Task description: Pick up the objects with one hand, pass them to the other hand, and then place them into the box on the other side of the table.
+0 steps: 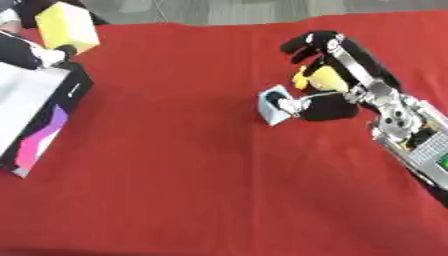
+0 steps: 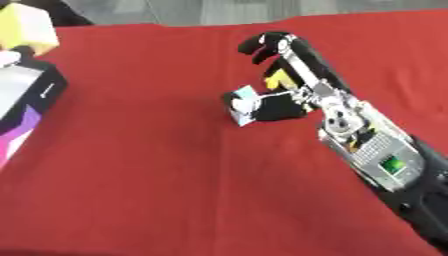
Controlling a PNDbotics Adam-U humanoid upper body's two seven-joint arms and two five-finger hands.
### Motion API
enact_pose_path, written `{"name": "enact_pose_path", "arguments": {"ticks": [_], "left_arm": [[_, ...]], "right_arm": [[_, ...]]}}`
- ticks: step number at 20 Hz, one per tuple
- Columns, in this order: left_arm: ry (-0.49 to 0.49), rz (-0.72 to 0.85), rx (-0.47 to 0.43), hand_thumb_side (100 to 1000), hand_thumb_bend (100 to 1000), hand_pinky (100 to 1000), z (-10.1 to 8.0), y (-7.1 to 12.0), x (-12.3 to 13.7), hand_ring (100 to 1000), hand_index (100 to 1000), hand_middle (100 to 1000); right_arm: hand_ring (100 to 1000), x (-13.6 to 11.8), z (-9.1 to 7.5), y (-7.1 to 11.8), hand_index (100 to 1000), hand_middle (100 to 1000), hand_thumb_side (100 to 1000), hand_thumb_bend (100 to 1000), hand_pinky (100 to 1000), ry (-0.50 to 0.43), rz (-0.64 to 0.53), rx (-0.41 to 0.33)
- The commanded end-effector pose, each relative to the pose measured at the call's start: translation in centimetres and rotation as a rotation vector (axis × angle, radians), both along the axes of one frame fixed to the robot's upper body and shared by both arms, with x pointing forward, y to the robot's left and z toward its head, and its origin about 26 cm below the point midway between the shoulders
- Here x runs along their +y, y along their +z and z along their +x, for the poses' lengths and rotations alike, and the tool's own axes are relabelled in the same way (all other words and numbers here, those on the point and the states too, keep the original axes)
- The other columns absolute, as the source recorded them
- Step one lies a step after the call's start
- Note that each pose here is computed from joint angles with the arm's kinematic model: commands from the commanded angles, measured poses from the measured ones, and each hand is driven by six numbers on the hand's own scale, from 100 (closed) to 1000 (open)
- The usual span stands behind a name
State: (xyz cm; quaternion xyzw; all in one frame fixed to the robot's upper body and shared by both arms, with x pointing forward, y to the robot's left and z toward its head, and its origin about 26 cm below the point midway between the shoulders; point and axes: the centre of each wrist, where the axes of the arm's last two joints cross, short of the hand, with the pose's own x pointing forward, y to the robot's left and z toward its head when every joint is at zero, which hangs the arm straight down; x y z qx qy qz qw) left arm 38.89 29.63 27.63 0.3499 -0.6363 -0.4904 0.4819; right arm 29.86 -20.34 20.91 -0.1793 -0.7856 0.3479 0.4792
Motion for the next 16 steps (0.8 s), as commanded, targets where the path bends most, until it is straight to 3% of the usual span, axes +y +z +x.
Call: {"name": "enact_pose_path", "arguments": {"ticks": [1,7,9,16], "left_arm": [[0.085,0.031,-0.038,178,370,794,-0.4,1.4,2.6,597,568,522],[0.193,0.022,-0.01,180,358,799,-0.1,-0.2,5.5,600,569,523],[0.226,0.021,0.004,186,372,800,0.1,-0.8,6.3,606,572,524],[0.306,0.016,0.07,205,283,829,0.8,-3.0,8.4,647,601,547]], "right_arm": [[722,-0.5,-0.2,1.2,735,700,349,100,628,-0.019,0.03,-0.042],[718,-0.6,-0.2,1.4,729,698,260,243,620,-0.027,0.081,-0.048],[714,-0.7,-0.1,1.4,725,694,250,255,617,-0.029,0.083,-0.055],[710,-0.8,-0.1,1.6,721,690,262,265,613,-0.04,0.098,-0.078]]}}
